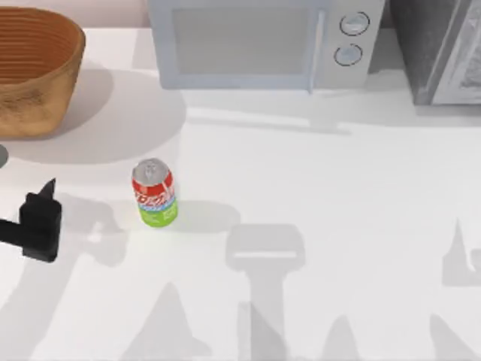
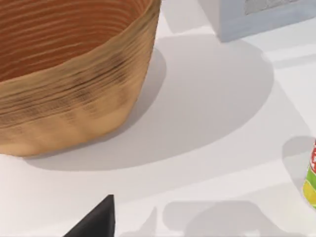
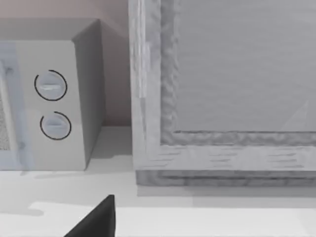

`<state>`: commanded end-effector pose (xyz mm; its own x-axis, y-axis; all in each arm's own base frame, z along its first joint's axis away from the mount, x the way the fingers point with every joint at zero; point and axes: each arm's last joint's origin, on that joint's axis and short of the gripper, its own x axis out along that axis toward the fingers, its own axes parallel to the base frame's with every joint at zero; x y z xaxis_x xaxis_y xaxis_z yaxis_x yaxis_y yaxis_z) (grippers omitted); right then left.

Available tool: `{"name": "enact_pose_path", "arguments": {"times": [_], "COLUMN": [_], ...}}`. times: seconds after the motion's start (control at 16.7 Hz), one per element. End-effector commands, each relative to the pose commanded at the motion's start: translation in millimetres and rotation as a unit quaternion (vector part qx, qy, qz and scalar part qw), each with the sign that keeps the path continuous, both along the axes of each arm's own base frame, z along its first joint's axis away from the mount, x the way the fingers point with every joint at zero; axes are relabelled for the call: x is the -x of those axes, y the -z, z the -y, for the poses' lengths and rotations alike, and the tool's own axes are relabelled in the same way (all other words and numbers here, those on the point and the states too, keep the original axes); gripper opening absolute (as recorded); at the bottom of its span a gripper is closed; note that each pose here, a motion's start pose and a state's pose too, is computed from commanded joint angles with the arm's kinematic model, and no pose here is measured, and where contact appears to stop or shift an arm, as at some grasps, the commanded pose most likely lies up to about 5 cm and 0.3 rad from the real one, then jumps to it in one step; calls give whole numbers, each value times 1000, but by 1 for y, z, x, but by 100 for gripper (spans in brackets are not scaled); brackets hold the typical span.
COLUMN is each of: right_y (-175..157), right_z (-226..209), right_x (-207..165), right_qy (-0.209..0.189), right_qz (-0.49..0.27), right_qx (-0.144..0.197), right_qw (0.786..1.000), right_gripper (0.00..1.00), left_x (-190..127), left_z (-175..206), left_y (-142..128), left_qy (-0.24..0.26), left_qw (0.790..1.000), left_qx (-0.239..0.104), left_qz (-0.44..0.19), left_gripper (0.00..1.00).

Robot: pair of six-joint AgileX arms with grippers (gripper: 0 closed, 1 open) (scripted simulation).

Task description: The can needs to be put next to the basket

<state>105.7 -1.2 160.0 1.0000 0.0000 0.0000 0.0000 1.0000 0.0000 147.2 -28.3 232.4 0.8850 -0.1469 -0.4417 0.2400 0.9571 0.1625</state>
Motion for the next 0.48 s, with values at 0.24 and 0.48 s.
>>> {"name": "enact_pose_path", "arguments": {"times": [0.24, 0.48], "right_y": [0, 0], "right_z": [0, 0], "right_x": [0, 0], "right_qy": [0, 0], "right_qz": [0, 0], "right_qx": [0, 0], "right_qw": [1000, 1000], "right_gripper": [100, 100], "left_x": [-49, -106], "left_z": [30, 68], "left_y": [-25, -31], "left_qy": [72, 137], "left_qw": [986, 949], "left_qx": [-76, -141], "left_qz": [-128, -247], "left_gripper": [100, 100]}}
